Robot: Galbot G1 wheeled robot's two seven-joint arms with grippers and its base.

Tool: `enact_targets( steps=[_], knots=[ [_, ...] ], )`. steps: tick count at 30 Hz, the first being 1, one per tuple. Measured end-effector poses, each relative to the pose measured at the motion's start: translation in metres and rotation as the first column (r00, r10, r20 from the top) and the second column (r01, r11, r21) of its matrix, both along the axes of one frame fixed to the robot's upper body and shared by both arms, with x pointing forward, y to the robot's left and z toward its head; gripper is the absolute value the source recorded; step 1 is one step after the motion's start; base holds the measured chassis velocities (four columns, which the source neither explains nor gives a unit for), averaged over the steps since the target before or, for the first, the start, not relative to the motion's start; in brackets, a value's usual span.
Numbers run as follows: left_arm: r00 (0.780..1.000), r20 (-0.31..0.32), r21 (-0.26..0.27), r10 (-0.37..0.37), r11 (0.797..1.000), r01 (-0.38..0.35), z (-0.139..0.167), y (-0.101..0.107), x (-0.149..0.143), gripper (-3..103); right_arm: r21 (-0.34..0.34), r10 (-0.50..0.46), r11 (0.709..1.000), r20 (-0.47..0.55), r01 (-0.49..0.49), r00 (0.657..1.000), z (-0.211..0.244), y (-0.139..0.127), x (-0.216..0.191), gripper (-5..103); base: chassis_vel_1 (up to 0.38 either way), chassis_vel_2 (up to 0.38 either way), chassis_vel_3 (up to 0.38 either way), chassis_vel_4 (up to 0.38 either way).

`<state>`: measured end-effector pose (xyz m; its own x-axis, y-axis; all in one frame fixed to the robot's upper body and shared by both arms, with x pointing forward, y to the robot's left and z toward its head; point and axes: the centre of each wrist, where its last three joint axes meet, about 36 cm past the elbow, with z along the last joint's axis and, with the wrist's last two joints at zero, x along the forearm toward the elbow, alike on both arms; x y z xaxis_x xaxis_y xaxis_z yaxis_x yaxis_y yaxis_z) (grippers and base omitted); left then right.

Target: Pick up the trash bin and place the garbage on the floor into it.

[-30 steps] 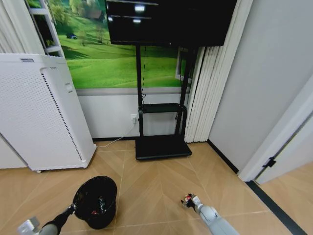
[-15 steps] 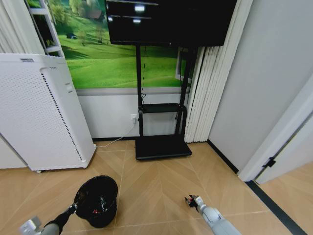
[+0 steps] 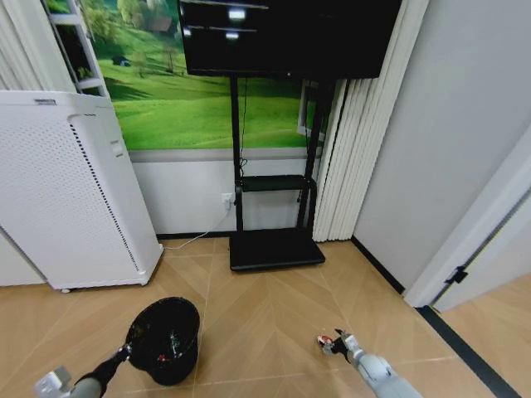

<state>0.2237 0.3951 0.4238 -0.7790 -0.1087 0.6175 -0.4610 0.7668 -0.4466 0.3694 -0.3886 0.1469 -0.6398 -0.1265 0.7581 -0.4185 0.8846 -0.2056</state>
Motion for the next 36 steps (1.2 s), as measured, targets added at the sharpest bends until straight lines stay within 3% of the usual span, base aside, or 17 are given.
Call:
enact_targets(
  steps=[7,16,17,20,23,26,31,36],
  knots=[
    [1.0,0.008,0.002,0.007,1.0,-0.007,0.001,0.0,-0.001,7,-0.03,-0.029,0.999,0.007,0.029,1.0,-0.01,0.012,0.004,101,0.0,0.0,0.0,0.0],
    [1.0,0.015,0.002,0.016,1.0,-0.016,0.001,0.0,-0.001,7,-0.059,-0.041,0.997,0.0,0.041,0.999,-0.008,0.002,0.001,75,0.0,0.0,0.0,0.0],
    [1.0,0.016,0.003,0.016,1.0,-0.016,0.001,0.0,-0.001,7,-0.059,-0.043,0.997,-0.006,0.043,0.999,-0.009,0.001,-0.002,64,0.0,0.0,0.0,0.0],
    [1.0,0.016,0.003,0.017,1.0,-0.017,0.001,0.0,-0.001,7,-0.057,-0.044,0.997,-0.01,0.043,0.999,-0.01,0.002,-0.005,58,0.0,0.0,0.0,0.0],
    [1.0,0.02,0.005,0.018,1.0,-0.018,0.001,0.0,0.0,7,-0.051,-0.045,0.998,-0.006,0.044,0.999,-0.011,0.005,-0.008,42,0.0,0.0,0.0,0.0],
    [1.0,0.021,0.007,0.018,1.0,-0.018,0.001,0.001,0.001,7,-0.051,-0.048,0.998,0.004,0.048,0.999,-0.01,0.006,-0.007,34,0.0,0.0,0.0,0.0],
    [1.0,0.025,0.012,0.004,1.0,-0.004,0.0,-0.001,0.006,7,-0.045,-0.051,0.998,0.024,0.052,0.998,-0.004,0.006,-0.004,29,0.0,0.0,0.0,0.0],
    [0.998,0.047,0.023,-0.046,0.999,0.045,0.004,-0.009,0.028,7,-0.01,-0.064,0.998,0.131,0.066,0.989,0.022,0.005,0.003,29,0.0,0.0,0.0,0.0]
  ],
)
